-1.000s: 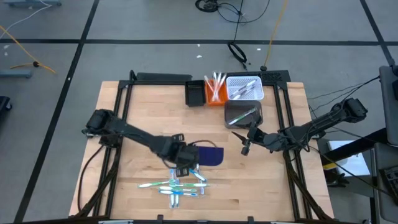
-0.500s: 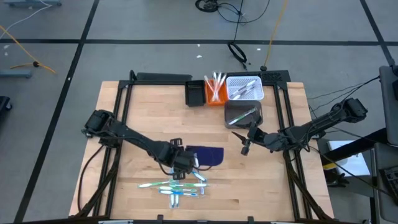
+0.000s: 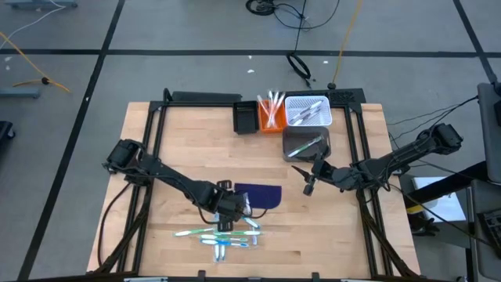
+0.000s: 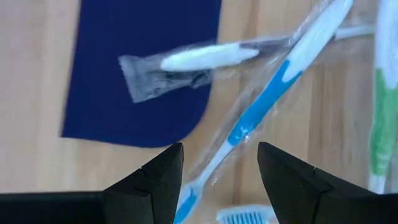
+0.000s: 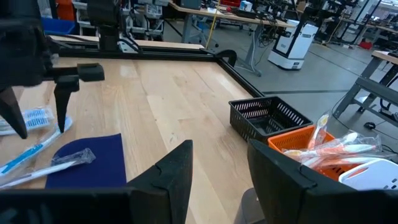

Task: Pick & Place Toothbrushes
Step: Put the blue toothbrush into the black bin

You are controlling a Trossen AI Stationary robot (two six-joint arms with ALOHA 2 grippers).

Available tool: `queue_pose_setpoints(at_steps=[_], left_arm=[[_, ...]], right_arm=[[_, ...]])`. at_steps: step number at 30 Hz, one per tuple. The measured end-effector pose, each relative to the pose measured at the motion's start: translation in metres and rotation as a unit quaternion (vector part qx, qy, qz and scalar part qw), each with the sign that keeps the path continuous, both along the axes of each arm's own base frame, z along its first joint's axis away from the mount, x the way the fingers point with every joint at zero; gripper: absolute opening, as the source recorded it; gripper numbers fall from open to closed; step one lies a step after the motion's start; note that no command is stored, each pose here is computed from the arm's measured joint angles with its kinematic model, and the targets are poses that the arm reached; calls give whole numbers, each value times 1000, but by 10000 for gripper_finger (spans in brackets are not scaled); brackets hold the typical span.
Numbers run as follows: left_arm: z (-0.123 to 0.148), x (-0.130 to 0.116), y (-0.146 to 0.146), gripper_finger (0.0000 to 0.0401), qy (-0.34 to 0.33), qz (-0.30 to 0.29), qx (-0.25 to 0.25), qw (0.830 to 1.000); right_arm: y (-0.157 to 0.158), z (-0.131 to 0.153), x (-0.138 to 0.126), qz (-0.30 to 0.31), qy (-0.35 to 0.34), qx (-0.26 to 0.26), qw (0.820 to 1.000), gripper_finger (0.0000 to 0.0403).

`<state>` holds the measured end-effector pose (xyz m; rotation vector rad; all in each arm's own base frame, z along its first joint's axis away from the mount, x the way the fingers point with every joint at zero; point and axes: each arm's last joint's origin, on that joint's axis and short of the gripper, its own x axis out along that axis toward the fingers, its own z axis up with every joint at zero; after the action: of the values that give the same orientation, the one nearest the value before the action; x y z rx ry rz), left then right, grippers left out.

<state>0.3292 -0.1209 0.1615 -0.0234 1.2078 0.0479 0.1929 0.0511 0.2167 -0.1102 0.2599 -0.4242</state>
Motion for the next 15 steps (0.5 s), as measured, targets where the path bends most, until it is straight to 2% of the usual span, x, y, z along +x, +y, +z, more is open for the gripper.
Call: queue_pose_setpoints(at_steps=[15], left_arm=[[-20,-7,0,209,-12,2,-13,1000]], right_arm=[[0,0,0,0,0,0,1000,144]])
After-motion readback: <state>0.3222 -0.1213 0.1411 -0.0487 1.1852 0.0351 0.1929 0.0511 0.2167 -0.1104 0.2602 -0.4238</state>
